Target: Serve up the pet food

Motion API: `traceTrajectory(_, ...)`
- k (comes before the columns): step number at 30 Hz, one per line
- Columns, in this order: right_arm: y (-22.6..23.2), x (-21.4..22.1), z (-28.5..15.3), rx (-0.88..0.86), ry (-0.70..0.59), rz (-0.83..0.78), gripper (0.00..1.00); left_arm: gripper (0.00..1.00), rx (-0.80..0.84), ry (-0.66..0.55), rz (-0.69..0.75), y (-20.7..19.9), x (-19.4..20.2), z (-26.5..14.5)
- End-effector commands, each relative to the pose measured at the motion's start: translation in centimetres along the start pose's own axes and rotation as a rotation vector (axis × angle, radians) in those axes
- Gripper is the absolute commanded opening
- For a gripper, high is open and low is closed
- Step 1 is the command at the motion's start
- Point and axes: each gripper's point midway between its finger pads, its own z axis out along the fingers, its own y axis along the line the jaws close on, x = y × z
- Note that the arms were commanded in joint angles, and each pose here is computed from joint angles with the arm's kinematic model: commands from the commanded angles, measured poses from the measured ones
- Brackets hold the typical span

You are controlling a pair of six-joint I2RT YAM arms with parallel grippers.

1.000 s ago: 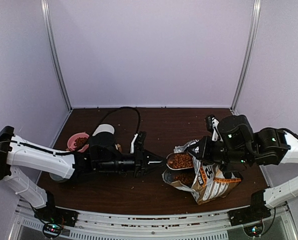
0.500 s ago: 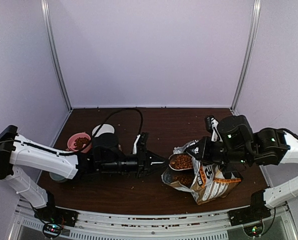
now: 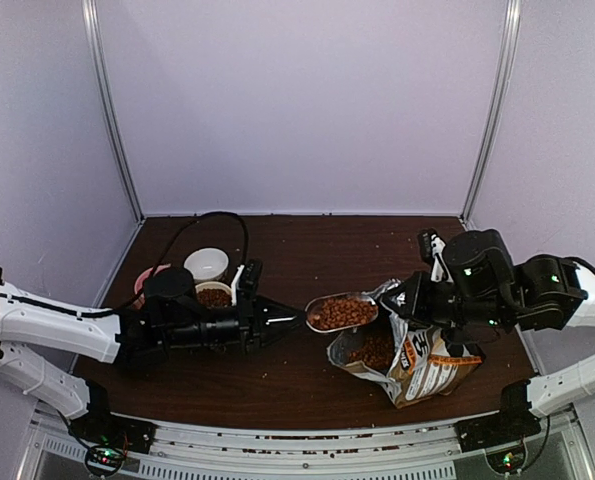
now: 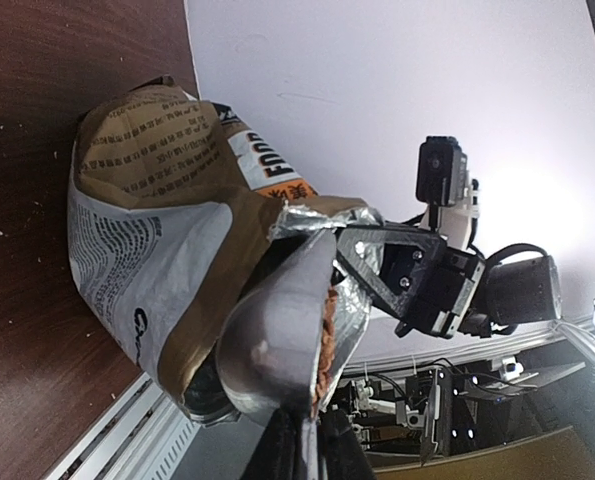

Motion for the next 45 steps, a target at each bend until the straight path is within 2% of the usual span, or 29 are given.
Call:
traceTrajectory(1,-3.1,-1.1,-0.3,0.117,-0.067,-0.007,0.00,0.00,0.077,-0.071,0.013,-2.3,-1.6,-1.7)
traceTrajectory(11,-2.8,-1.1,-0.2,0.115,-0.061,-0.011,0.00,0.00,-0.001,-0.203,0.017,-0.5,-5.7,-6.0)
traceTrajectory(16,-2.7,-1.1,-0.1,0.112,-0.059,-0.010,0.00,0.00,-0.098,-0.320,0.021,1.8,-9.0,-10.0)
traceTrajectory(25,-2.4,-0.9,0.3,0.112,-0.046,-0.022,0.00,0.00,-0.162,-0.513,-0.008,4.9,-13.5,-17.8)
traceTrajectory(45,-2.6,-0.9,0.2,0.115,-0.047,-0.022,0.00,0.00,-0.213,-0.850,-0.104,8.9,-19.2,-30.1)
